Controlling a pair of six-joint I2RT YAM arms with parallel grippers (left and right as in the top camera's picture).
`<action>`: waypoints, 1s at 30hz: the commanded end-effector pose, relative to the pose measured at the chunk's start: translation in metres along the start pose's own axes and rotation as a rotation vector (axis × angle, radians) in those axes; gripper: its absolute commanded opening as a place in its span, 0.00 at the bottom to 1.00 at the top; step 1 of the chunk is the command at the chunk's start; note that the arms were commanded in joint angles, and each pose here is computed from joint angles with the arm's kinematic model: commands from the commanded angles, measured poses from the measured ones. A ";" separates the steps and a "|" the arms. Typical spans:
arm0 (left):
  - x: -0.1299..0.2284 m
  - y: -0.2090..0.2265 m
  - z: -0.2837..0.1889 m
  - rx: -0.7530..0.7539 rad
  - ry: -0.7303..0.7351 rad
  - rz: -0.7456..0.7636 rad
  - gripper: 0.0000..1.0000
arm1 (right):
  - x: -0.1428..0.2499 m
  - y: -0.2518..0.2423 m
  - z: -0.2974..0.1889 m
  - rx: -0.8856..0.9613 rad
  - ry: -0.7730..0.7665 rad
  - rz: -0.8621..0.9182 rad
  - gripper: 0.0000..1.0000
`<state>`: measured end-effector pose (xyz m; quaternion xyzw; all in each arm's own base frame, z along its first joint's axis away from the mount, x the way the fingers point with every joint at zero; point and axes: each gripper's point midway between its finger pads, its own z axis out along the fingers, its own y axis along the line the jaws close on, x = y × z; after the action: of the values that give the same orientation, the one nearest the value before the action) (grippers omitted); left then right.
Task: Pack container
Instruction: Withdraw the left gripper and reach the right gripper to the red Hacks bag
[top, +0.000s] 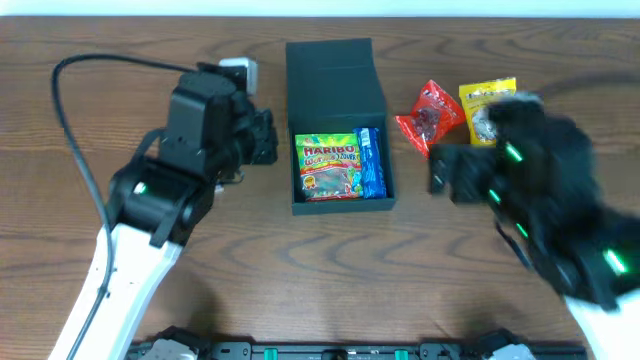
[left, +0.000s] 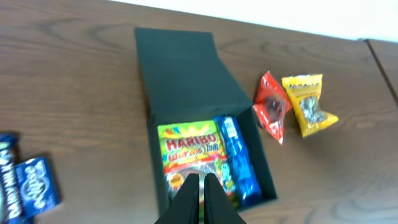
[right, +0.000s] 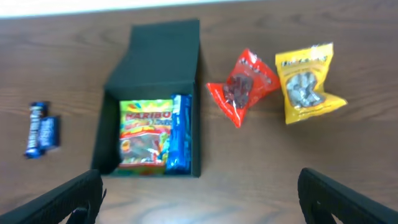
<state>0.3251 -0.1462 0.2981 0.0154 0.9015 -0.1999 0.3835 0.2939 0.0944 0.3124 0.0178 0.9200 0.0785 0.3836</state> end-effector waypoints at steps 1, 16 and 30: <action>0.004 0.007 -0.012 -0.035 0.002 0.034 0.06 | -0.006 -0.009 0.045 0.086 0.043 0.109 0.96; 0.045 0.023 -0.019 -0.099 0.167 0.019 0.06 | 0.035 -0.061 0.240 0.188 0.307 0.415 0.93; 0.060 0.029 -0.023 -0.122 0.229 0.014 0.06 | 0.085 -0.078 0.327 0.228 0.387 0.580 0.64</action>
<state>0.2726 -0.1217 0.2585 0.0136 0.9503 -0.1462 0.2746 0.4695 0.0688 0.0256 0.2898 0.9373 0.0810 0.1760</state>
